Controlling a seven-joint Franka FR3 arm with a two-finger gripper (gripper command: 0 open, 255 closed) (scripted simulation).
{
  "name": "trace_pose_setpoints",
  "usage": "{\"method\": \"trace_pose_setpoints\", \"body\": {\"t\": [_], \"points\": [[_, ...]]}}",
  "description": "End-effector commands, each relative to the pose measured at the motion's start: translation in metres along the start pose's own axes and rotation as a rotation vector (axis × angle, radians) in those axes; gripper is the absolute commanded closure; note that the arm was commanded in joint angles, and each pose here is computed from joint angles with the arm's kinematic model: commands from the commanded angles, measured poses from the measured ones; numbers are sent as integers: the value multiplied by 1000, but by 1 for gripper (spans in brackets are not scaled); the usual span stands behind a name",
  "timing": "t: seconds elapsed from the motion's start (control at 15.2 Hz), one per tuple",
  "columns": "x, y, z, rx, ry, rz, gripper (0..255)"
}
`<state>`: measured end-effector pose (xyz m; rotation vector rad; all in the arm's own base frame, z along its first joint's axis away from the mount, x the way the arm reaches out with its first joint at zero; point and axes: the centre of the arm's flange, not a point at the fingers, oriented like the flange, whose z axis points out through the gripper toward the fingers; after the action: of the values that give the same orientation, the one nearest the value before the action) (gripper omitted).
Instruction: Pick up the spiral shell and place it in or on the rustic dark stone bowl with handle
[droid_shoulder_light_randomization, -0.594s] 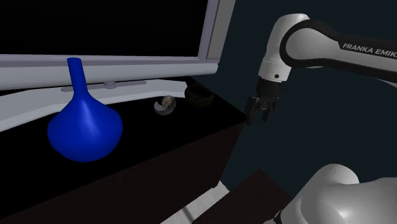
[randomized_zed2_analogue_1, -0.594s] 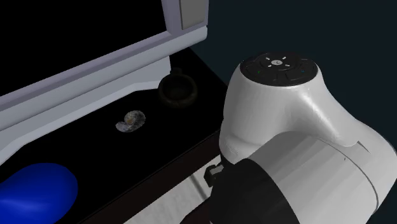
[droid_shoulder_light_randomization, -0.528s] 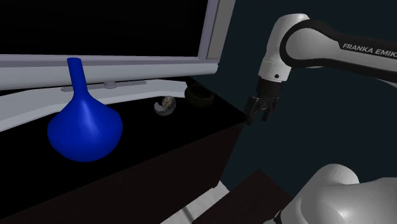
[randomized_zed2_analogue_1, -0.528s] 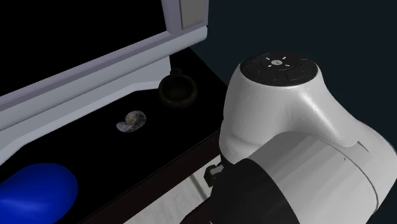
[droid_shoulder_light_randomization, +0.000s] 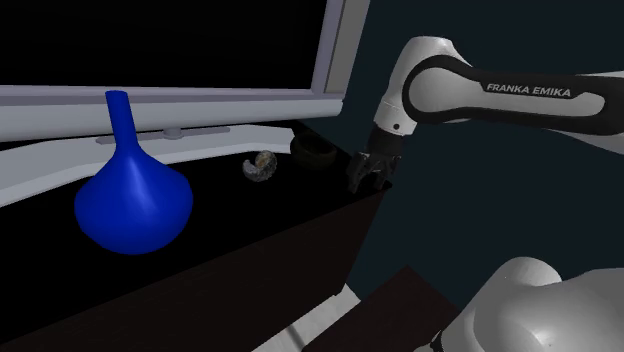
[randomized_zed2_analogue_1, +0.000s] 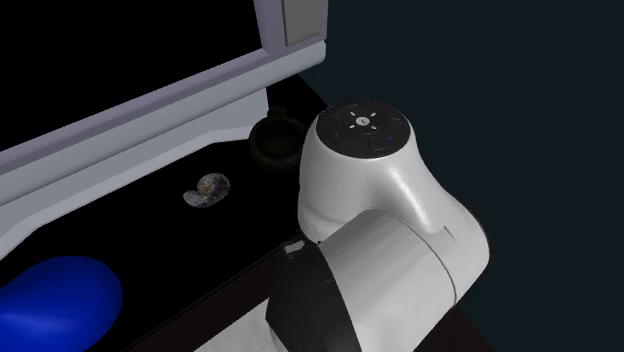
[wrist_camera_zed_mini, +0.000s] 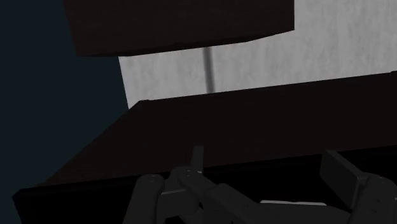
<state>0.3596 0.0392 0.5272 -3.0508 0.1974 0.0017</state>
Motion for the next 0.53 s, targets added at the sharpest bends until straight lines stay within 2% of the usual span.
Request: {"method": "trace_pose_setpoints", "body": {"t": [0.0, 0.46], "points": [[16, -11, 7, 14, 46, 5, 0], [72, -49, 28, 60, 191, 20, 0]]}}
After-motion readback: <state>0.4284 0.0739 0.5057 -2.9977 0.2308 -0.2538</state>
